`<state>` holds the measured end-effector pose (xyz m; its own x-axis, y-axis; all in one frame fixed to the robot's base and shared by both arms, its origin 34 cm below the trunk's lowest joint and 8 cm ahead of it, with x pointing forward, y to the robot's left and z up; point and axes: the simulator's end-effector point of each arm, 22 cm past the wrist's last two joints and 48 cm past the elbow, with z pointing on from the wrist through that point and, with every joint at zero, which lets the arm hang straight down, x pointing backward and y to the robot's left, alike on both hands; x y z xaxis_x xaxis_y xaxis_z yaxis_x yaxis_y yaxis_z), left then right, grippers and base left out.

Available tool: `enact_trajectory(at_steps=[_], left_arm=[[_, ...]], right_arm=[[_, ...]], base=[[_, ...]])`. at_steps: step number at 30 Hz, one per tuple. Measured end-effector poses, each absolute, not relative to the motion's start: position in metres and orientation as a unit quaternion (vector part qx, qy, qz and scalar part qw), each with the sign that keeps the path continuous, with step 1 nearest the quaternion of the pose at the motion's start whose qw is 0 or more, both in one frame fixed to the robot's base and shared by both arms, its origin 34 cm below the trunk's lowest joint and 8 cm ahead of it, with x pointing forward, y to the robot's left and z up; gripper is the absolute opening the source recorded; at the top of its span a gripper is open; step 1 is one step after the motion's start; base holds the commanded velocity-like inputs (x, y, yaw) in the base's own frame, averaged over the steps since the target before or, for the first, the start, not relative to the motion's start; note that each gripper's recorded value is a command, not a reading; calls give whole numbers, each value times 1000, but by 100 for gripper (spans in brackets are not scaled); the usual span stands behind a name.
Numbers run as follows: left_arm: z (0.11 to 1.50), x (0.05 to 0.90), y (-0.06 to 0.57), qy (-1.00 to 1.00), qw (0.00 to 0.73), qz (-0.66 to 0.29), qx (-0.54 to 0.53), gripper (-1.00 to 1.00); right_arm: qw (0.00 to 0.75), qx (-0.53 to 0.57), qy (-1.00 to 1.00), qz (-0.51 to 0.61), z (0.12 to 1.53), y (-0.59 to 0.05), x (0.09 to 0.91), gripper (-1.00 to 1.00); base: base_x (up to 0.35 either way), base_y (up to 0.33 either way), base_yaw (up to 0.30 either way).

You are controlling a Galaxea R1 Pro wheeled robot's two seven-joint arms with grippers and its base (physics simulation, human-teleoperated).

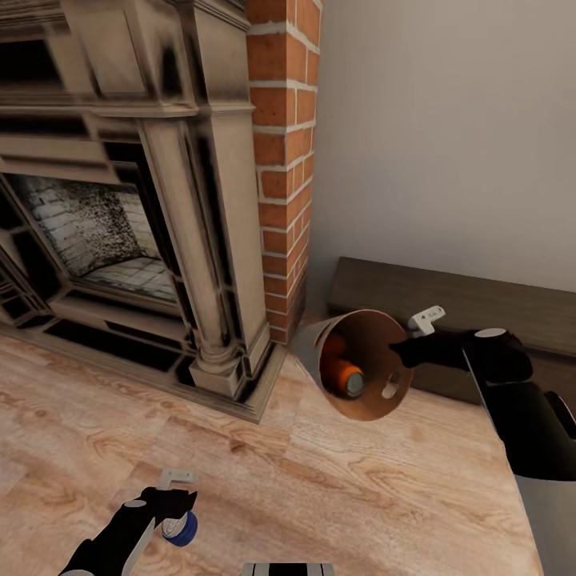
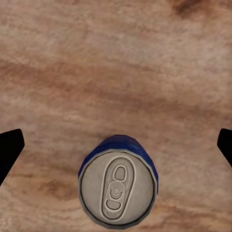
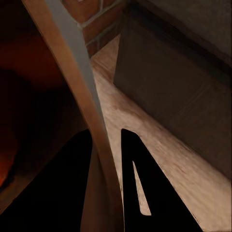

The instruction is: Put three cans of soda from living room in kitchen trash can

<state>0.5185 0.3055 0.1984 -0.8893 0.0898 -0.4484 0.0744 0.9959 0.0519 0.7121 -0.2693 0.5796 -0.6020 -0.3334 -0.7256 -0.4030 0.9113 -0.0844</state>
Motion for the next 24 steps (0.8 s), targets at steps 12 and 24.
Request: enact_trajectory(at_steps=[12, 24], left_arm=[[198, 518, 306, 972, 231, 18, 42, 100], [199, 520, 306, 971, 234, 19, 43, 100]], right_arm=[[381, -221, 895, 74, 581, -279, 701, -100], [378, -222, 896, 73, 581, -282, 699, -100]], base=[[0, 58, 0], [0, 38, 0]])
